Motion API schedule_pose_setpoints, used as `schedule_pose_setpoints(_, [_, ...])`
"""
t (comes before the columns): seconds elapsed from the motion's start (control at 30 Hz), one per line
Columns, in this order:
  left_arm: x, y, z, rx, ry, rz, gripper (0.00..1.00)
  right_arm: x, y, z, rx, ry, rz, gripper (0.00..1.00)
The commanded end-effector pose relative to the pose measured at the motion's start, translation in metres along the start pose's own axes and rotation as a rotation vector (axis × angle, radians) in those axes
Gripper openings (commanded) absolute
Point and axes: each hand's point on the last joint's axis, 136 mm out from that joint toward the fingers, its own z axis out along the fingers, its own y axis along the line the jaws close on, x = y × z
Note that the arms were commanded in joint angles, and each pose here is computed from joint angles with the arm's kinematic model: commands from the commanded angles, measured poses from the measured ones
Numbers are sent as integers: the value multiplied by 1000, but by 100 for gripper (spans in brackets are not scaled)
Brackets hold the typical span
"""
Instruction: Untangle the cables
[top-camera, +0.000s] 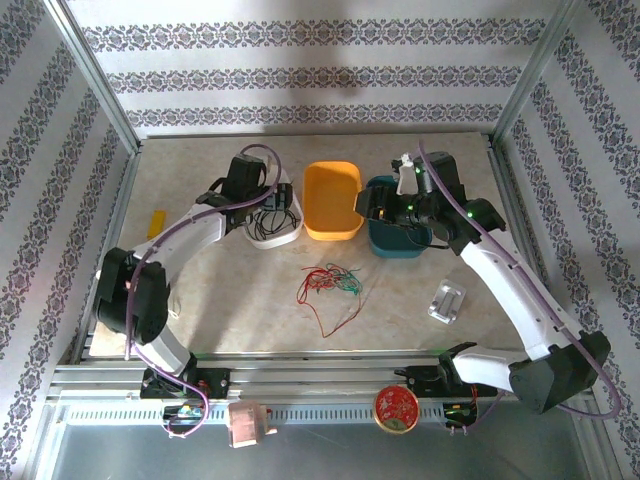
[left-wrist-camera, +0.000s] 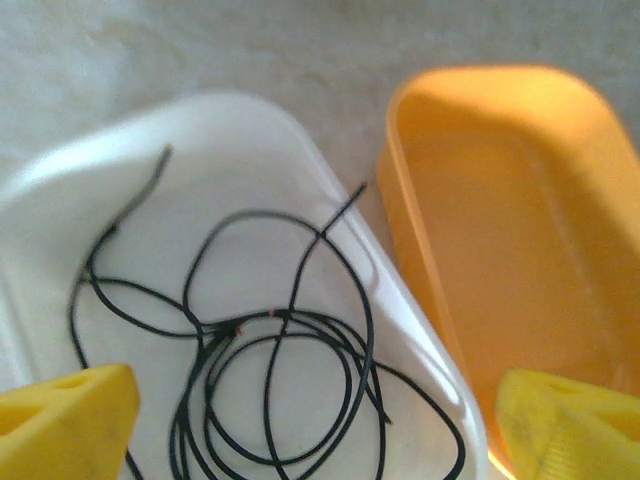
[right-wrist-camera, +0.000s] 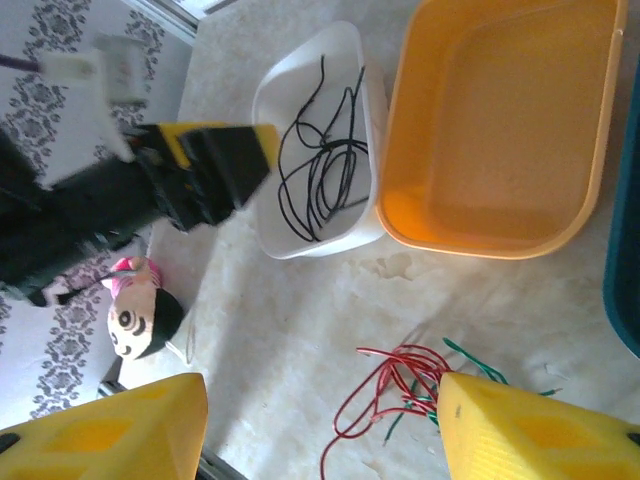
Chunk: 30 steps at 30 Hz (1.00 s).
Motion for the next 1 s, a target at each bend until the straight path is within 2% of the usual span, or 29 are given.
schedule_pose_setpoints(0.0, [-53, -21, -53, 12, -205, 50, 95, 17, -15, 5, 54, 41, -18, 62])
schedule_pose_setpoints(0.1, [-41, -41, -71, 57, -184, 115, 96, 29, -28, 12, 97, 70, -28, 62])
schedule_pose_setpoints(0.2, [-4, -62, -78, 118, -105, 152, 98, 54, -41, 26, 135, 152, -55, 62])
schedule_pose_setpoints(0.33, [67, -84, -73, 184, 48, 165, 99, 107, -55, 55, 159, 348, -124, 62])
schedule_pose_setpoints(0.43, [108, -97, -66, 214, 123, 164, 99, 156, -82, 73, 219, 545, -156, 59])
schedule_pose_setpoints(0.5, [126, -104, -60, 219, 156, 168, 98, 179, -101, 79, 268, 632, -158, 58])
schedule_pose_setpoints(0.6, [140, -115, -51, 219, 176, 188, 98, 198, -122, 87, 315, 692, -145, 56])
schedule_pose_setpoints(0.77, [147, -133, -34, 239, 197, 227, 97, 208, -144, 103, 378, 716, -128, 52])
schedule_pose_setpoints(0.87, [153, -146, -25, 257, 222, 270, 97, 216, -154, 111, 410, 750, -117, 42])
schedule_pose_setpoints(0.97, [161, -157, -17, 273, 251, 292, 94, 215, -161, 109, 456, 743, -145, 22])
